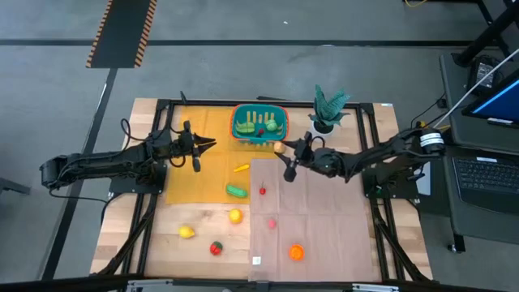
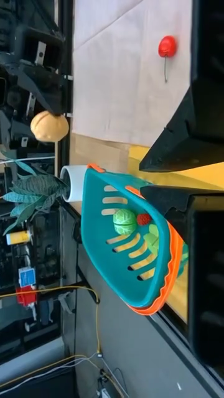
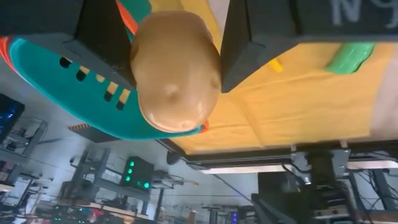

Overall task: Pick and placing Produce into tupperware
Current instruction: Put the brown potato into the blue basket

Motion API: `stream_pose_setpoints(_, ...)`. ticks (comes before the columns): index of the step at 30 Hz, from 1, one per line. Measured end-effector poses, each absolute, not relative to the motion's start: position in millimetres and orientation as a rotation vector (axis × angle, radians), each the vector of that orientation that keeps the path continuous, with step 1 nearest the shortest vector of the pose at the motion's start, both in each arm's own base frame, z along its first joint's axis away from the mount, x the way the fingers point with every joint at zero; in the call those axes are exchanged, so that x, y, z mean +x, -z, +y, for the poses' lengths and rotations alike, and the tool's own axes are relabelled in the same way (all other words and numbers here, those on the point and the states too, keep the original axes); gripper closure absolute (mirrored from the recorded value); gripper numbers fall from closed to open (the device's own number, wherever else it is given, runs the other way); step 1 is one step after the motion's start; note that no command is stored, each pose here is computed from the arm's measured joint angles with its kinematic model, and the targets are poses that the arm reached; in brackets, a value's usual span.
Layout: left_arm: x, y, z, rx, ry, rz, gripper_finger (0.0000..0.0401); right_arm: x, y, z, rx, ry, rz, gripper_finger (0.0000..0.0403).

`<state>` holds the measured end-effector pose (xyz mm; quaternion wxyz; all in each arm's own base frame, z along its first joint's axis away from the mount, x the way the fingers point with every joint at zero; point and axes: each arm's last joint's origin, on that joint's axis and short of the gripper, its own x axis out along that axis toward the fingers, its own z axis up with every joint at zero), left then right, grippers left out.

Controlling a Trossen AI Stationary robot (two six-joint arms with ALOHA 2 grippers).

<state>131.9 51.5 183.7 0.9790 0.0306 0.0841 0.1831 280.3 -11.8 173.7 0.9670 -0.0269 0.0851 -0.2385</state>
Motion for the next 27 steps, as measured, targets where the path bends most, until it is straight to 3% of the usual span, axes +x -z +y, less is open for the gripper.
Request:
stream_pose_setpoints(18,132,-183,51,0.085,-0.367,0.177,0.0396,300,-195,-72,0.006,0.626,0.121,0.0197)
stream_pose_setpoints(27,132,-183,51,0.086,-0.367,0.178,0.0390,328,-202,-95,-0.044,0.552,0.281,0.0197)
